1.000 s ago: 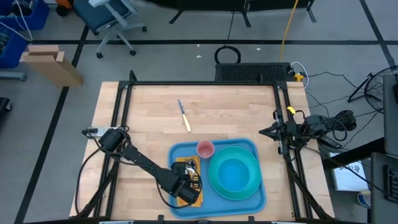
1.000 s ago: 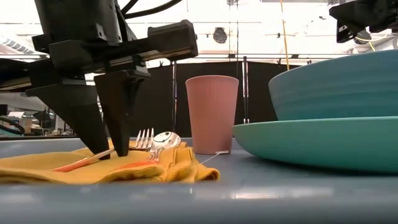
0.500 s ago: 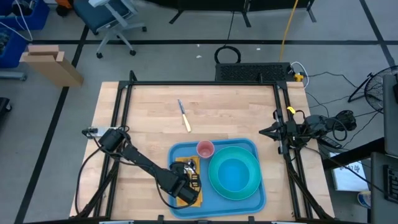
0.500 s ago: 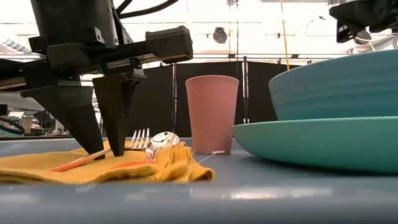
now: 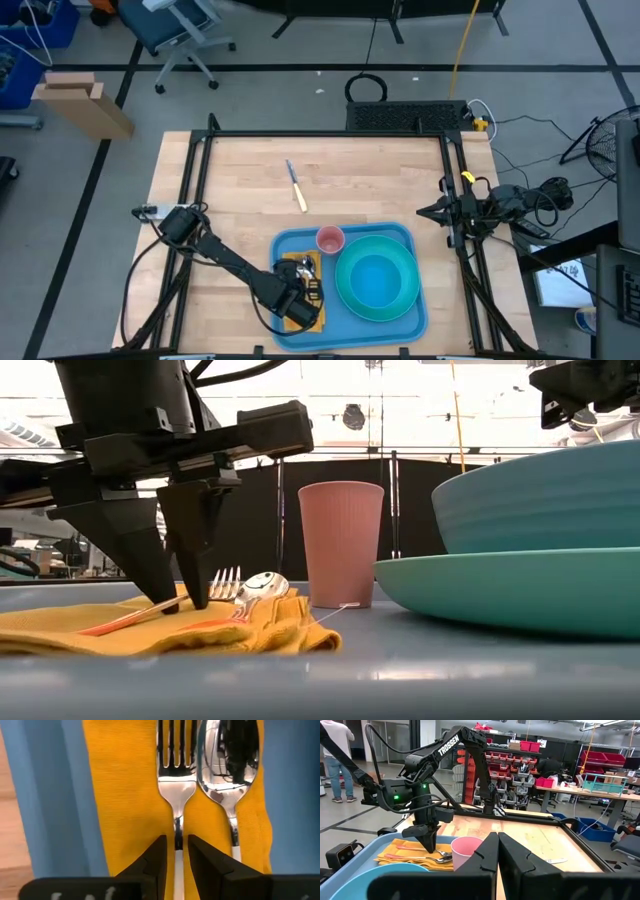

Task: Set up tray
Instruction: Put the orange fork on the yellow napkin on the blue serving tray, then put the yellow knife on the yellow napkin on the blue serving tray

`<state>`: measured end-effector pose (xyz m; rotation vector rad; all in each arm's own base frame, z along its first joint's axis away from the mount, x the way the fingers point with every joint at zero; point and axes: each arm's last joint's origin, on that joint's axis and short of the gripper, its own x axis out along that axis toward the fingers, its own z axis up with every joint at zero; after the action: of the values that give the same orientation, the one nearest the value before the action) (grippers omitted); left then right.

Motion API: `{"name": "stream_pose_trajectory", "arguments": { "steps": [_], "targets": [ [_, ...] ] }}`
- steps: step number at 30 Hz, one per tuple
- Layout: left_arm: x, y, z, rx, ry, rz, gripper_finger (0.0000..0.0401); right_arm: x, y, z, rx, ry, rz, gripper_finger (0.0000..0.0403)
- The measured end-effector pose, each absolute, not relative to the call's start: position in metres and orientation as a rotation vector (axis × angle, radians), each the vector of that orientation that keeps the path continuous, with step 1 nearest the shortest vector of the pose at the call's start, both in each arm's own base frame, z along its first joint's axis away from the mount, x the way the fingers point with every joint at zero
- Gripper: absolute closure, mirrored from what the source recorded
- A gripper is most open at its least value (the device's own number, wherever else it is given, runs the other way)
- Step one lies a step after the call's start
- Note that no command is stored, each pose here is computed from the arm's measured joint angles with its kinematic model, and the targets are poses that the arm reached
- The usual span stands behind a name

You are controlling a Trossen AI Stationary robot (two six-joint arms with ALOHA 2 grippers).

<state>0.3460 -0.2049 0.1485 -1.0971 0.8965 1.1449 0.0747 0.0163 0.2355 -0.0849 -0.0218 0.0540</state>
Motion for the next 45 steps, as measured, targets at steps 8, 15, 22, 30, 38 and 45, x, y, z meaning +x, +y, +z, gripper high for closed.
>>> {"name": "stream_pose_trajectory", "arguments": {
  "steps": [8,15,22,30,38,45],
  "targets": [
    [0.346,-0.207,0.149,-1.070,0.959,1.103,0.0320,0.075,0.016,0.236,-0.080,-0.022,0.054,0.0403],
    [0.348,-0.208,0.181,-0.951,1.068,1.095,0.0320,0.075,0.016,0.236,-0.081,-0.031,0.053,0.0403],
    [0.356,-0.161,0.247,-0.667,1.191,1.165,0.0320,0.075,0.016,0.237,-0.081,-0.037,0.053,0.0403],
    [0.375,-0.065,0.275,-0.412,1.284,0.971,0.0320,0.076,0.017,0.237,-0.059,-0.032,0.053,0.0403],
    [0.359,0.035,0.312,-0.097,1.355,0.859,0.0321,0.076,0.017,0.235,-0.063,-0.017,0.055,0.0403],
    [0.342,0.121,0.327,0.121,1.436,0.663,0.0361,0.076,0.017,0.235,-0.062,-0.012,0.055,0.0403]
  ]
}}
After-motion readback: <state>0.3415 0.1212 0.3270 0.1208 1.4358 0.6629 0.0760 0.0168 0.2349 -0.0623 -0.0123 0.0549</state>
